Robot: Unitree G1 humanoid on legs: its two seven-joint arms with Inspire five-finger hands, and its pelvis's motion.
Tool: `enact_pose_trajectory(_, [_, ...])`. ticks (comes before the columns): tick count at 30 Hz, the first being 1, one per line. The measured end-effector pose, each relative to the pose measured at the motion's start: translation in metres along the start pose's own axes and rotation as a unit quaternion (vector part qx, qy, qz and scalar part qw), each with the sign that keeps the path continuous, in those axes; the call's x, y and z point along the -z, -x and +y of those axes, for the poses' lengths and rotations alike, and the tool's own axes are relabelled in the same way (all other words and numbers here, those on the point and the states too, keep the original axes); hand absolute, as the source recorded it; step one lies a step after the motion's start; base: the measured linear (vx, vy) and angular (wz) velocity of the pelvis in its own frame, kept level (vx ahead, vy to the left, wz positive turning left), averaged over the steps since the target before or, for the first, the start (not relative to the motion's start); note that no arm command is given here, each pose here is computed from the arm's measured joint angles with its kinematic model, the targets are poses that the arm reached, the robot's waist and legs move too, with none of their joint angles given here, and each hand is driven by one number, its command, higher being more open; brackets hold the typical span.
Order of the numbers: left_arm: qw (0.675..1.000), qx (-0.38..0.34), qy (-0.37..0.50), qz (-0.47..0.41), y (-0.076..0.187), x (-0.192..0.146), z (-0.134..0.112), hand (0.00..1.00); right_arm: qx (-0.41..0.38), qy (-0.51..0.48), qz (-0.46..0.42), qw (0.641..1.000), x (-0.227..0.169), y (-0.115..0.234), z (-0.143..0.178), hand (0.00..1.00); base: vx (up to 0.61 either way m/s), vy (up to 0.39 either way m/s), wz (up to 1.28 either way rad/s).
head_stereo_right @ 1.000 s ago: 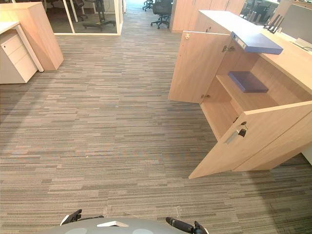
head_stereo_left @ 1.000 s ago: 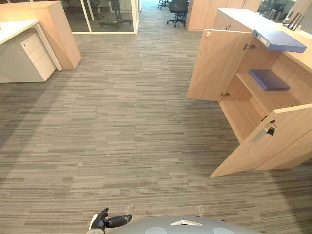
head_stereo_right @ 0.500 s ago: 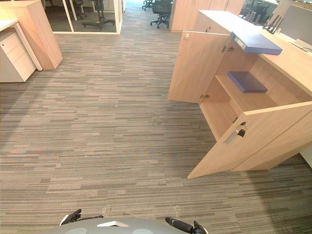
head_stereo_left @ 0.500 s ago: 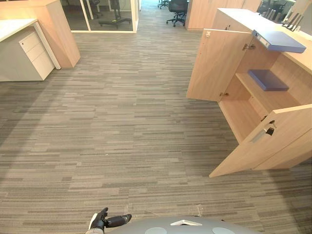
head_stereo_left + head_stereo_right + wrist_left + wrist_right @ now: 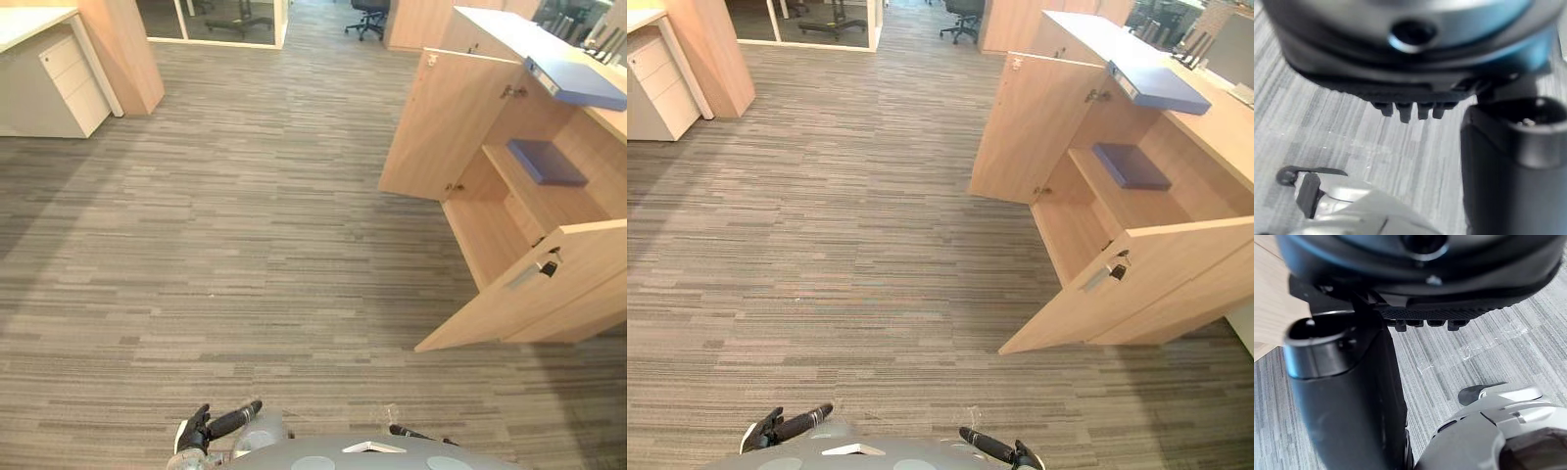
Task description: Walk over to the cabinet, pick up the folder, carry it to the office cabinet, place the folder inside the office cabinet, then close the office cabinet door
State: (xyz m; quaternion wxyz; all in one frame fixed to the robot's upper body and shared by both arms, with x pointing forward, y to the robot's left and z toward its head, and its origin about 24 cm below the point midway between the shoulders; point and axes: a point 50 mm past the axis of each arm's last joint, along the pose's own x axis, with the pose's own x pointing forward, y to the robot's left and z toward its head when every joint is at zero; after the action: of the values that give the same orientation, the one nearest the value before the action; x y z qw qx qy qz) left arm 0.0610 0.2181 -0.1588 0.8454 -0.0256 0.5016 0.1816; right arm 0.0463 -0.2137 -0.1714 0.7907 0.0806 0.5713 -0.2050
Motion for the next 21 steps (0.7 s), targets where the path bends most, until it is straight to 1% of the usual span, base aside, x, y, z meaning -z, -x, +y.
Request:
enact_pose_trajectory(5, [1.0, 0.007, 0.009, -0.004, 0.001, 0.0, -0.008, 1.0, 0.003, 0.006, -0.015, 1.0, -0.009, -0.001, -0.005, 1.0, 0.15, 0.255, -0.28])
enact_pose_trajectory(8, [1.0, 0.002, 0.003, 0.007, 0.001, 0.004, -0.005, 1.0, 0.008, -0.001, -0.009, 1.0, -0.008, -0.001, -0.007, 1.0, 0.35, 0.331, -0.31])
enact_pose_trajectory(14, [0.999, -0.007, 0.004, 0.039, 0.005, 0.021, -0.001, 1.0, 0.016, -0.026, 0.022, 0.999, 0.007, 0.0, -0.012, 1.0, 0.32, 0.192, -0.45])
enact_pose_trajectory(17, [0.998, -0.002, 0.005, 0.068, 0.013, 0.04, -0.005, 1.0, 0.029, -0.061, 0.004, 0.998, -0.003, 0.0, -0.023, 1.0, 0.24, 0.144, -0.62])
enact_pose_trajectory(18, [0.998, -0.001, -0.001, 0.064, 0.011, 0.037, -0.003, 1.0, 0.029, -0.087, -0.01, 0.996, -0.008, -0.001, -0.021, 1.0, 0.21, 0.132, -0.19])
enact_pose_trajectory(20, [0.997, -0.004, -0.004, 0.071, 0.012, 0.039, 0.001, 1.0, 0.025, -0.097, -0.03, 0.994, -0.017, -0.001, -0.016, 1.0, 0.22, 0.077, 0.13])
enact_pose_trajectory(21, [0.997, 0.001, -0.003, 0.073, 0.011, 0.039, -0.002, 1.0, 0.025, -0.096, -0.035, 0.994, -0.021, -0.002, -0.017, 1.0, 0.22, 0.043, 0.1])
